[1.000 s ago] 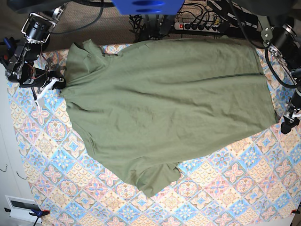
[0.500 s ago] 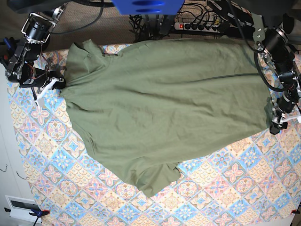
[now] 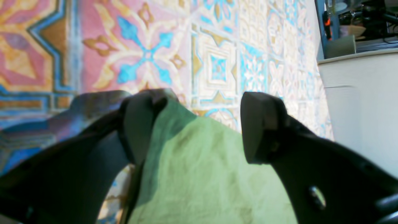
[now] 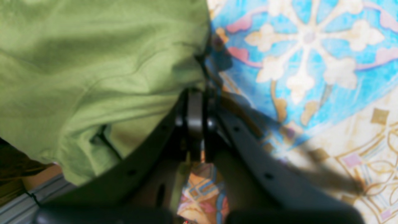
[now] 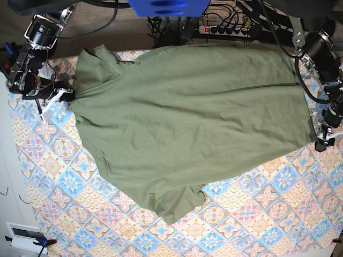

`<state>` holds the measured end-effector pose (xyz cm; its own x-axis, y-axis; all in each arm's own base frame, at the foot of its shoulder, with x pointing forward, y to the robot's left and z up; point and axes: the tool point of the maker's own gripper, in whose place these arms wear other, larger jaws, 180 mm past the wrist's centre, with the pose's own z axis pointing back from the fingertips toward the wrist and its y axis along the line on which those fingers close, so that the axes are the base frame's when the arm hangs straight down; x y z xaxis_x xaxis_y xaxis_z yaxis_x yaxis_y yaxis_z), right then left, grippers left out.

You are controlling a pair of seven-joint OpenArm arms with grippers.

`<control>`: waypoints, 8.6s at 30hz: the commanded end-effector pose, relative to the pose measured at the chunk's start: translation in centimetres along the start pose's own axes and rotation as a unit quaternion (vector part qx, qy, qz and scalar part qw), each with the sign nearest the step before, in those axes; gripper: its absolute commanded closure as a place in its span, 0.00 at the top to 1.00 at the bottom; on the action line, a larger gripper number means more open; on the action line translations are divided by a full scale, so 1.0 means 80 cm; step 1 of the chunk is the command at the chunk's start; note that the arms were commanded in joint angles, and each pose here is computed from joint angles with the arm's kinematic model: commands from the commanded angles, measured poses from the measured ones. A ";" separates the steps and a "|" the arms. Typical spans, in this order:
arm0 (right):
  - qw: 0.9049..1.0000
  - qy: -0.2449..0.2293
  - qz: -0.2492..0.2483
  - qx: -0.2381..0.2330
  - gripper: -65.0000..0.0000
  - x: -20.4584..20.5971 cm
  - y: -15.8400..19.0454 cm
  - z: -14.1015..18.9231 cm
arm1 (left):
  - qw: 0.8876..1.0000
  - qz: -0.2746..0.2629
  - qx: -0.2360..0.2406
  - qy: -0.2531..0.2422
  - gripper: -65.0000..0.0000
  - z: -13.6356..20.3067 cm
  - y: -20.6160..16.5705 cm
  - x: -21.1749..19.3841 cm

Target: Layout the t-shirt on the table in an organized manner, then fold the t-shirt properly

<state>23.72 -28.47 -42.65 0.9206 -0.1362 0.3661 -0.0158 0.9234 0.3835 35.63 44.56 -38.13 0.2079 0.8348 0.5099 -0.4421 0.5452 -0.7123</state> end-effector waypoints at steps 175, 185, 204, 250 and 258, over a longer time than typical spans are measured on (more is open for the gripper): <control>0.992 -0.039 -0.039 -0.116 0.02 0.031 -0.074 0.053 | 0.767 -0.495 -0.083 0.399 0.00 0.218 -0.003 -0.232; 0.992 -0.029 -0.037 -0.119 0.02 0.019 -0.075 0.053 | 0.748 -0.495 -0.068 0.437 0.31 0.237 0.030 -0.256; 0.997 -0.060 0.051 -0.006 0.32 0.034 0.022 0.037 | 0.804 -0.447 0.008 0.392 0.51 0.263 0.048 -0.162; 0.997 -0.035 0.047 0.046 0.51 0.029 0.048 -0.001 | 0.872 -0.351 -0.043 0.338 0.51 0.247 0.030 -0.205; 0.997 -0.035 0.047 0.046 0.51 0.029 0.048 -0.001 | 0.875 -0.352 -0.043 0.330 0.51 0.241 0.028 -0.200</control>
<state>24.83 -24.46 -41.55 0.9032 -0.0848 0.4208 -0.1218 0.8893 0.4407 13.63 30.46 -39.60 0.8919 0.1446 0.4284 0.0393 0.9191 -0.3920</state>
